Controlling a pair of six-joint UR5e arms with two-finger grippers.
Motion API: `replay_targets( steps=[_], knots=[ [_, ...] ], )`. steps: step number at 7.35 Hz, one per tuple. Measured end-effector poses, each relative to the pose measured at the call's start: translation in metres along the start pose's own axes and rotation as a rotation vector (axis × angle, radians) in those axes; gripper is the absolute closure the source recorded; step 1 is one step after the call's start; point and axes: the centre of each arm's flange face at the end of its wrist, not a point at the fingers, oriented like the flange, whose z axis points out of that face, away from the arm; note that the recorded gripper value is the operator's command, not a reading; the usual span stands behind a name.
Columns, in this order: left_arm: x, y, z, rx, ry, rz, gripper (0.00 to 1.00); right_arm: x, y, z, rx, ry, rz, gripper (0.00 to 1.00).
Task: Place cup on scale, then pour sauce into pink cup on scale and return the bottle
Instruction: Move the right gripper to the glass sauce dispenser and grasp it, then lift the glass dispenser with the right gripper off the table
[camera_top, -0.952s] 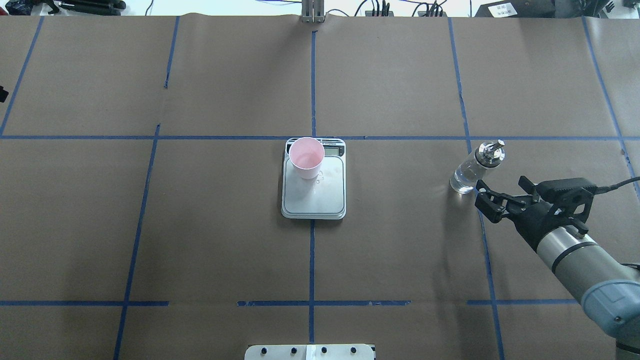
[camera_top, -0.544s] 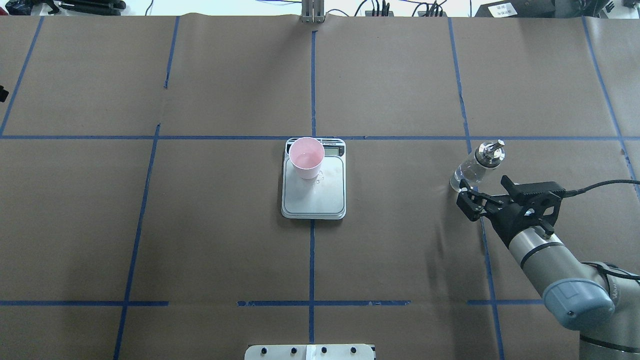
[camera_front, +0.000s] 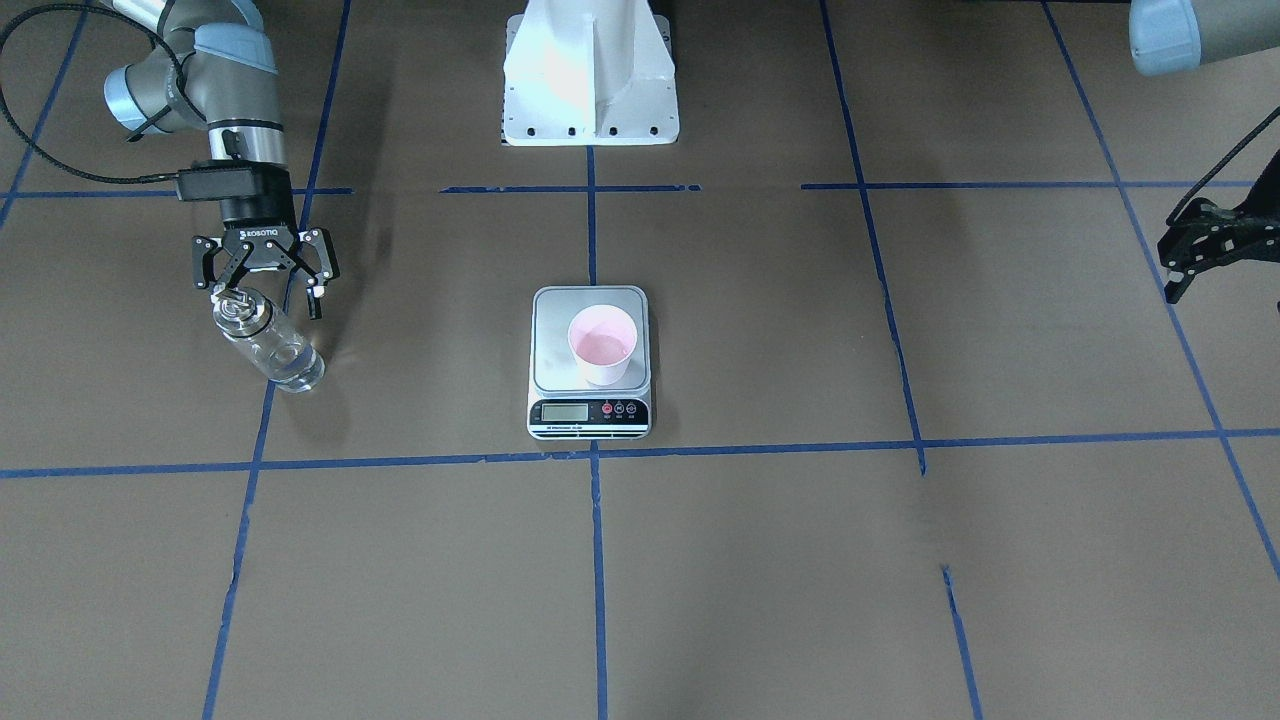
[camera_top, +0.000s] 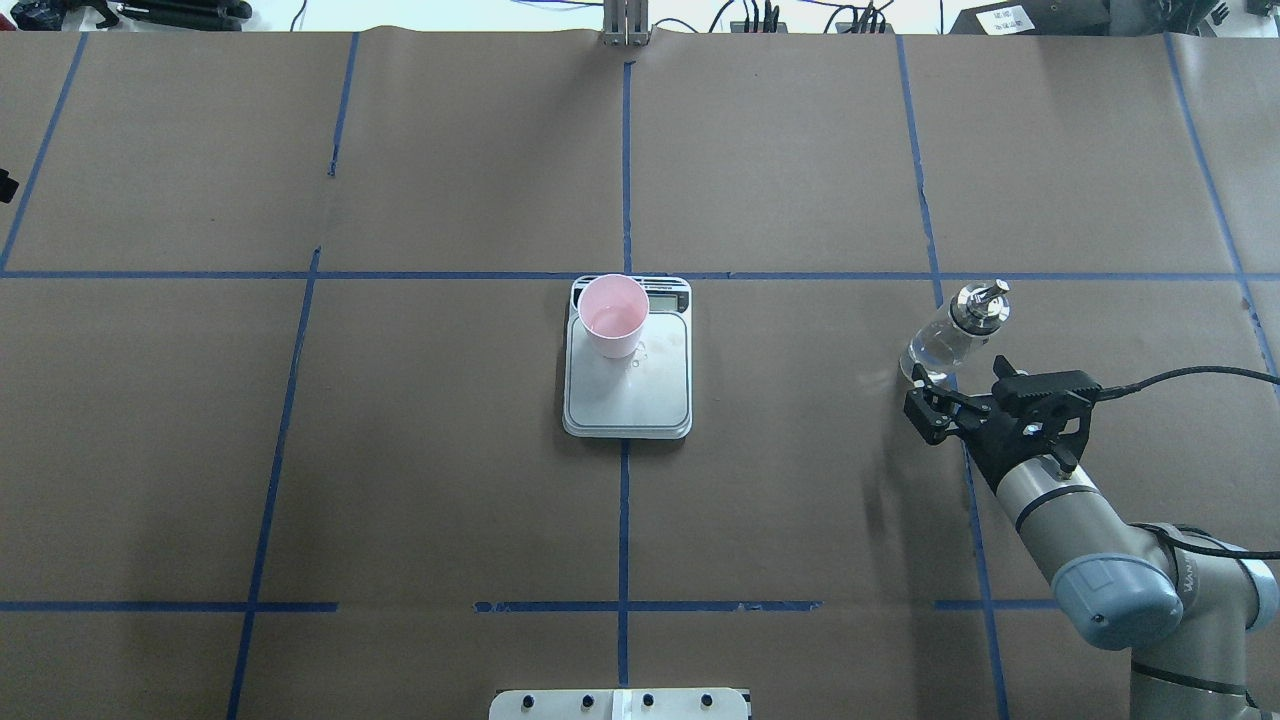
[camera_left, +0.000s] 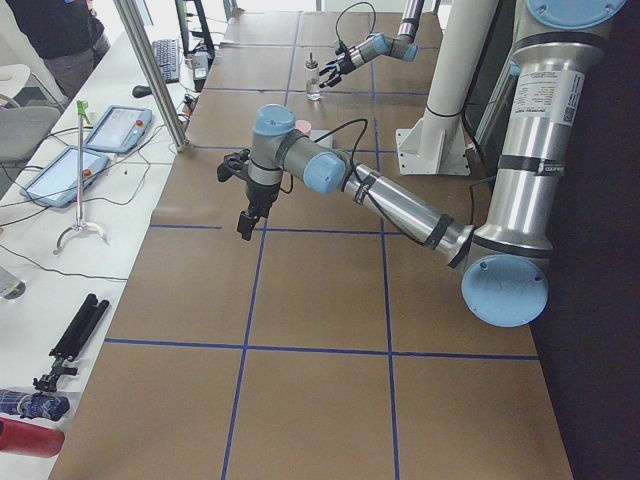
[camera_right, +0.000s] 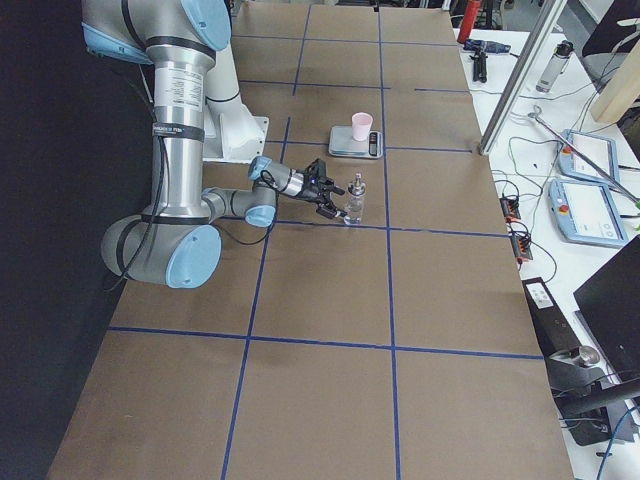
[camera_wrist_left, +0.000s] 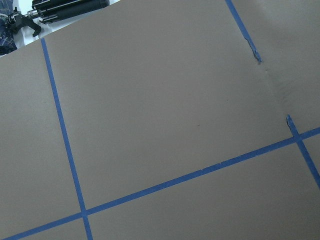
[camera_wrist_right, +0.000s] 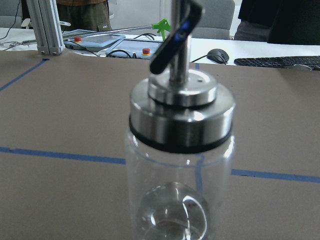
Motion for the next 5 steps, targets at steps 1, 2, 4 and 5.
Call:
replay_targets(
  steps=[1, 2, 4, 5],
  knots=[
    [0.000, 0.000, 0.000, 0.000, 0.000, 0.000, 0.00, 0.000, 0.003, 0.004, 0.005, 0.008, -0.005, 0.00],
    [0.000, -0.001, 0.000, 0.000, 0.000, 0.000, 0.00, 0.001, 0.004, 0.007, 0.011, 0.015, -0.007, 0.00],
    [0.001, -0.001, -0.001, 0.002, 0.000, 0.002, 0.00, 0.007, 0.003, 0.014, 0.021, 0.033, -0.012, 0.00],
    [0.001, 0.000, -0.001, 0.002, 0.001, 0.001, 0.00, 0.011, 0.002, 0.017, 0.025, 0.043, -0.013, 0.00]
  ],
)
